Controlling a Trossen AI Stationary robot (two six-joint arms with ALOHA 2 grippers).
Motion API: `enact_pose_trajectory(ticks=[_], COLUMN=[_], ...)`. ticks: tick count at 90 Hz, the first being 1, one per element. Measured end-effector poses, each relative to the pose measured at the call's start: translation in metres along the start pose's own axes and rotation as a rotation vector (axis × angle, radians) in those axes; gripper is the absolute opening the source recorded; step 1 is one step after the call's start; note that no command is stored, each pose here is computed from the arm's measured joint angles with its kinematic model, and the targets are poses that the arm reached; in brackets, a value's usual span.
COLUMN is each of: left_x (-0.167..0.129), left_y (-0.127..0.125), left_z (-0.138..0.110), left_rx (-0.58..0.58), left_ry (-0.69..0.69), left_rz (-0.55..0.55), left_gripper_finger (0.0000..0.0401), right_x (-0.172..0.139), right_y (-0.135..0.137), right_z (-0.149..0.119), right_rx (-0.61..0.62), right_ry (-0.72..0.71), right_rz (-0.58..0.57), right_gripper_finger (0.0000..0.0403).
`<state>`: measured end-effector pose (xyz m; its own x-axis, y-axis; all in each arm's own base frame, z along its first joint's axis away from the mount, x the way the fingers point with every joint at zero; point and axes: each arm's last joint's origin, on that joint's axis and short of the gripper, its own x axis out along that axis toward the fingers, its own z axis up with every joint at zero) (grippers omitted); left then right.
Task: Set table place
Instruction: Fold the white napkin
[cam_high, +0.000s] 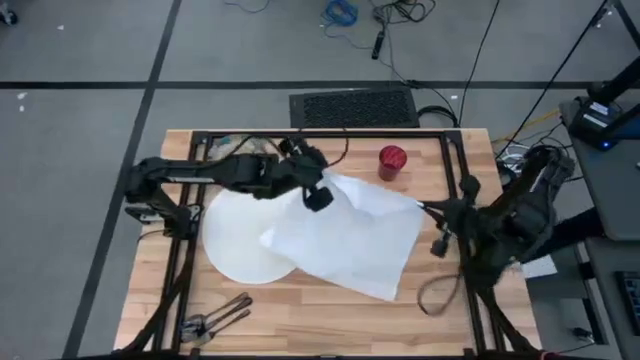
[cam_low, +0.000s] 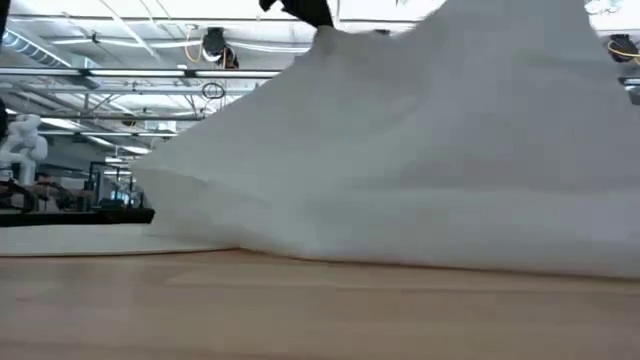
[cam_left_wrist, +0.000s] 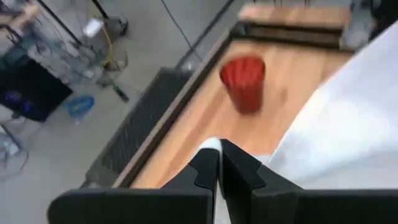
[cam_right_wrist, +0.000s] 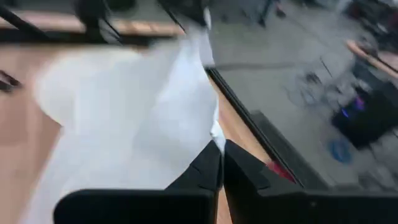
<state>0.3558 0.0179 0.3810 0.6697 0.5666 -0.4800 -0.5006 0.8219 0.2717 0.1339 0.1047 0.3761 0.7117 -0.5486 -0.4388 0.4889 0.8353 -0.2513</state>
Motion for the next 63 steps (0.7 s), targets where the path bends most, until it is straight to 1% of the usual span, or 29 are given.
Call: enact_pose_trajectory(ticks=[10, 22, 29, 34, 39, 44, 51, 63], left_x=[-0.003, -0.013, -0.014, -0.017, -0.026, -0.042, -0.067, -0.102], left_y=[0.011, 0.031, 0.033, 0.028, 0.023, 0.022, 0.021, 0.008], left_z=[0.013, 0.029, 0.029, 0.029, 0.031, 0.035, 0.041, 0.037], left_rx=[-0.013, -0.071, -0.064, -0.039, -0.014, -0.015, -0.027, 0.005], left_ry=[-0.066, -0.137, -0.124, -0.126, -0.145, -0.179, -0.234, -0.262], left_rz=[0.012, 0.052, 0.055, 0.04, 0.016, -0.01, -0.054, -0.141], left_gripper_finger=[0.0, 0.0, 0.0, 0.0, 0.0, 0.0, 0.0, 0.0], right_x=[0.005, 0.009, 0.01, 0.009, 0.006, 0.002, -0.006, -0.021], right_y=[-0.012, -0.035, -0.047, -0.052, -0.053, -0.051, -0.046, -0.035], right_z=[0.004, 0.01, 0.012, 0.014, 0.019, 0.024, 0.034, 0.051], right_rx=[-0.035, -0.047, -0.027, -0.014, 0.004, 0.001, 0.0, 0.011], right_ry=[-0.004, -0.051, -0.059, -0.058, -0.059, -0.048, -0.035, -0.048], right_rz=[-0.041, -0.134, -0.169, -0.161, -0.119, -0.042, 0.098, 0.361], right_gripper_finger=[0.0, 0.0, 0.0, 0.0, 0.0, 0.0, 0.0, 0.0])
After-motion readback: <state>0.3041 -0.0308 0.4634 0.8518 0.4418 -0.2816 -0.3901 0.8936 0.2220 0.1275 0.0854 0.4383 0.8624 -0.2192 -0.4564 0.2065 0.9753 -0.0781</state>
